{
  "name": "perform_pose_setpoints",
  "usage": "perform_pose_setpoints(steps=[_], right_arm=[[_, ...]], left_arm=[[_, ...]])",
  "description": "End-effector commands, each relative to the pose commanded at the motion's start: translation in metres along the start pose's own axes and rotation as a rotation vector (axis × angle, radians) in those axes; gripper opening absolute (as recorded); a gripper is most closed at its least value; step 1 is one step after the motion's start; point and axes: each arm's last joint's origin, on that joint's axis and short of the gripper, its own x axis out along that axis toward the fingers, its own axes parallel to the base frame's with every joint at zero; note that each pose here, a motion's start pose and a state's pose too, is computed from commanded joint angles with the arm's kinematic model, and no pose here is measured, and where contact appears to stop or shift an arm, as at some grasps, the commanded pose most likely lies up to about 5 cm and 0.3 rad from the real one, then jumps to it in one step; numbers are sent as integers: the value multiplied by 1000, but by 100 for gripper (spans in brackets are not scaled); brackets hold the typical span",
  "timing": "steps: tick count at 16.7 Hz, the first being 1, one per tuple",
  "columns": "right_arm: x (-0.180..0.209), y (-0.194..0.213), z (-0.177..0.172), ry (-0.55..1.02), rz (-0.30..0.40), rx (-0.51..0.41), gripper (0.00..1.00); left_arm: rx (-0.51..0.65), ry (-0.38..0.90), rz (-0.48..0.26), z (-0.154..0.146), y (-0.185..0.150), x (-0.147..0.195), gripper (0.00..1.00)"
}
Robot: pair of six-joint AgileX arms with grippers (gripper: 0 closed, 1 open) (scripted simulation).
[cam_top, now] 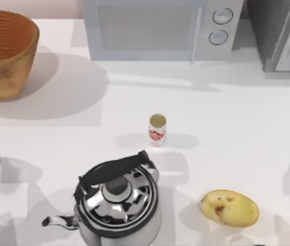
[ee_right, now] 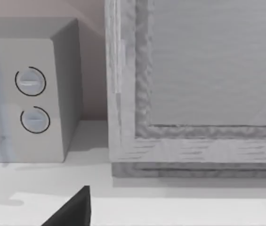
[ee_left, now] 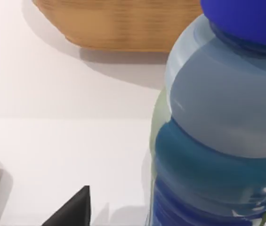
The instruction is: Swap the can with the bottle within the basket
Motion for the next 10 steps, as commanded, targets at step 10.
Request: perform_pose_setpoints(steps=[10], right_arm=[[0, 0, 0, 0, 0, 0, 100]], left_arm=[[1, -3, 0, 5, -1, 52, 100]])
